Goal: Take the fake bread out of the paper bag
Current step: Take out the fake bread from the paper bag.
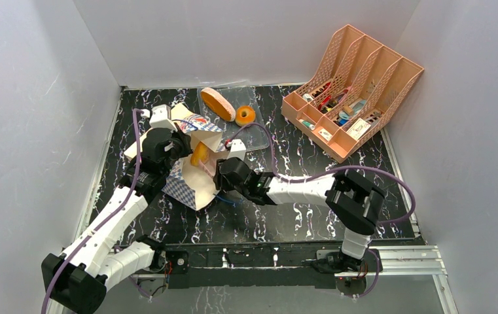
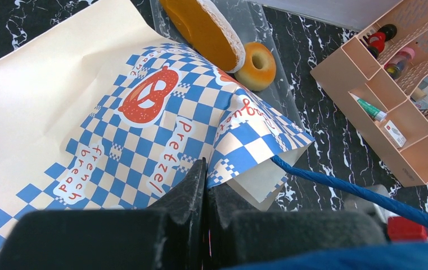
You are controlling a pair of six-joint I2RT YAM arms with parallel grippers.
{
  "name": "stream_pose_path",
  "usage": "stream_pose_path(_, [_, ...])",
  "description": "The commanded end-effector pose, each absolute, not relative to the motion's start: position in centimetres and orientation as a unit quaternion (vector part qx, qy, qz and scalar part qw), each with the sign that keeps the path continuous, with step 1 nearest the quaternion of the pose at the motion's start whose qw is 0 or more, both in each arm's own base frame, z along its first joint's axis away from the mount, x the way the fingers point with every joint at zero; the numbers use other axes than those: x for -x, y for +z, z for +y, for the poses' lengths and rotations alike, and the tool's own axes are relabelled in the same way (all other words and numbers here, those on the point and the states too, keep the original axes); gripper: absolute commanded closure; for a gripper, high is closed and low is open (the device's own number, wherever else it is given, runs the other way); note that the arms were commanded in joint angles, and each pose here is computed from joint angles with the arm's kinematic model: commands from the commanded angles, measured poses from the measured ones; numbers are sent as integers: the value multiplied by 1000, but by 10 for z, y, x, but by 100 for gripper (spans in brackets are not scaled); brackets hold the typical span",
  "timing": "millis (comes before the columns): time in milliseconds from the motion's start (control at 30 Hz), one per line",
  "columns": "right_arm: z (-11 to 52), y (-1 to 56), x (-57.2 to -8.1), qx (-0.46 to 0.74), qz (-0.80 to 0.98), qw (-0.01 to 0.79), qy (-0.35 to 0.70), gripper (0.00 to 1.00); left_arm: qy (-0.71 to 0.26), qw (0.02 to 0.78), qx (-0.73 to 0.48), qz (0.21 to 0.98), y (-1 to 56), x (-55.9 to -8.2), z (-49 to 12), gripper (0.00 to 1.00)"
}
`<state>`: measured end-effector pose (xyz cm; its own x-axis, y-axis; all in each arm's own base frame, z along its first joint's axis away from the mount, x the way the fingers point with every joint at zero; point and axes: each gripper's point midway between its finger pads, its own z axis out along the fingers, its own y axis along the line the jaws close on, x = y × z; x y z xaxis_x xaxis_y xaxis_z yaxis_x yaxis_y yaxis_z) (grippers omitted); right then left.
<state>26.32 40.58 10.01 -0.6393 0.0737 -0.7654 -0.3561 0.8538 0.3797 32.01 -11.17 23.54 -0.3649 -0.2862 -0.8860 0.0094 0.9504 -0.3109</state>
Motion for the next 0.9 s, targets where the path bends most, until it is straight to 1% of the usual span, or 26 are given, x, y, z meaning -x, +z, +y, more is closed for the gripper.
stream_pose_path(0, [430, 128, -285, 55, 844, 433, 312, 65, -140, 549, 79, 820, 232, -320, -119, 100])
stream_pose_path(233, [440, 121, -301, 50, 843, 429, 321, 63, -147, 543, 71, 823, 228, -320, -126, 100])
stream_pose_path(500, [458, 113, -321, 44, 838, 434, 327, 58, -157, 538, 62, 826, 223, -317, -133, 100])
stream_pose_path(600, [466, 107, -327, 43, 838, 432, 330, 59, -159, 535, 60, 827, 220, -316, -135, 100])
stream_pose_path(733, [473, 98, -327, 58, 845, 423, 323, 58, -156, 533, 59, 830, 217, -315, -135, 100])
stream_pose_path(867, [461, 104, -320, 92, 834, 452, 303, 56, -151, 536, 59, 828, 217, -314, -131, 100])
